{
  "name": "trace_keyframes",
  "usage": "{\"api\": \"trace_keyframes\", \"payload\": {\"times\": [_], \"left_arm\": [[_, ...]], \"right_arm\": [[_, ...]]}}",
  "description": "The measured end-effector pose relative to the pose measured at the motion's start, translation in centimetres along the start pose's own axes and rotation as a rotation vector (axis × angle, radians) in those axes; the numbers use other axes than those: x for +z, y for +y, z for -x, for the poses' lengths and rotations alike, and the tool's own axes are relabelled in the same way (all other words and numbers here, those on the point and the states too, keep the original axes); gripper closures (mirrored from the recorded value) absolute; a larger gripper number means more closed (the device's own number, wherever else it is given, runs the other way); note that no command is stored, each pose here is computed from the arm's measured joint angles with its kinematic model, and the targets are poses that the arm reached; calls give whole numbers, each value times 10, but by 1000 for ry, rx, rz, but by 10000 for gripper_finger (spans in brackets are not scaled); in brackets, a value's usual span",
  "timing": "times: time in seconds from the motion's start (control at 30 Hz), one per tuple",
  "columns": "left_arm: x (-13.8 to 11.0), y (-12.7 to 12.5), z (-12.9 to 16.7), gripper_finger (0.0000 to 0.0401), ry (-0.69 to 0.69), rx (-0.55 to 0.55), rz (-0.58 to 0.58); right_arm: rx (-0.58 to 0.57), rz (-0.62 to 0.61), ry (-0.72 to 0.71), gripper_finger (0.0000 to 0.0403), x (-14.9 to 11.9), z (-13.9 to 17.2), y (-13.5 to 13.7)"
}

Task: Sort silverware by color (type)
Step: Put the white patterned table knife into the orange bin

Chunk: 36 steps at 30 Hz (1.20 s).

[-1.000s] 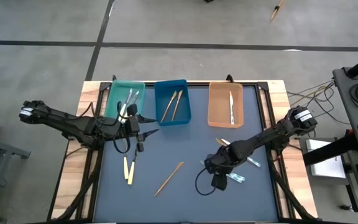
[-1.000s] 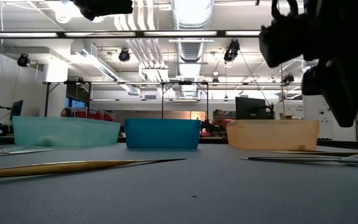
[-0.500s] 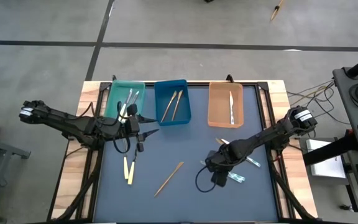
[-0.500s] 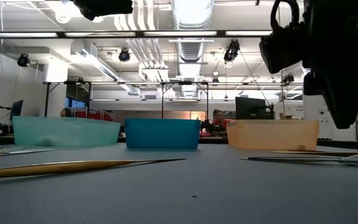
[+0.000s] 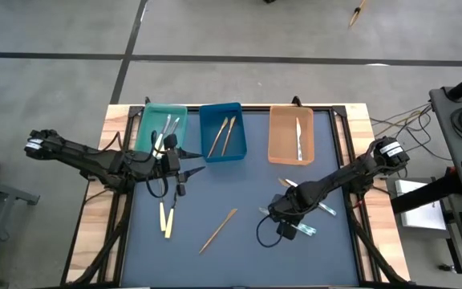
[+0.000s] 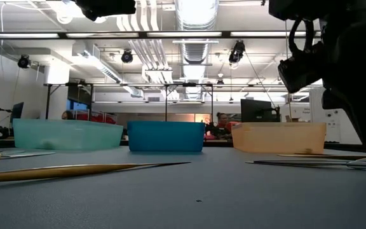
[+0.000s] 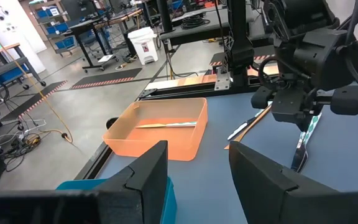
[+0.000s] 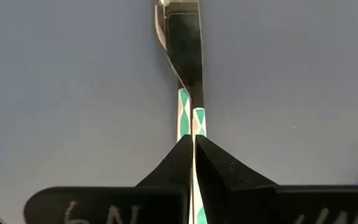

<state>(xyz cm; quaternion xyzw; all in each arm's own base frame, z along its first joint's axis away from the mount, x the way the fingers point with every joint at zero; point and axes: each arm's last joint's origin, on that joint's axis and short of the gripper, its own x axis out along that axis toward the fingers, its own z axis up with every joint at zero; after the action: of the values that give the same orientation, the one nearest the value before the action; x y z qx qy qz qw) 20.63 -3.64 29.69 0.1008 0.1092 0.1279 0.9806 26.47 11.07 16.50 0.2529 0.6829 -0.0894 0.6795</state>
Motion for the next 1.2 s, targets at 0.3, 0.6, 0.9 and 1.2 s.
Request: {"api": "trace_keyframes", "payload": {"times": [0.3,0.6,0.9,1.2], "left_arm": [[0,0,0,248,0,0,0],[0,0,0,248,4,0,-2],[0,0,0,248,4,0,-6],[0,0,0,248,4,0,-6]], "right_arm": [[39,0,-42,394,1,-8,-1],[-9,-38,-77,394,-1,-15,-8],[-34,-61,-108,394,1,-15,-10],[-54,-76,-138,394,2,-15,-11]]}}
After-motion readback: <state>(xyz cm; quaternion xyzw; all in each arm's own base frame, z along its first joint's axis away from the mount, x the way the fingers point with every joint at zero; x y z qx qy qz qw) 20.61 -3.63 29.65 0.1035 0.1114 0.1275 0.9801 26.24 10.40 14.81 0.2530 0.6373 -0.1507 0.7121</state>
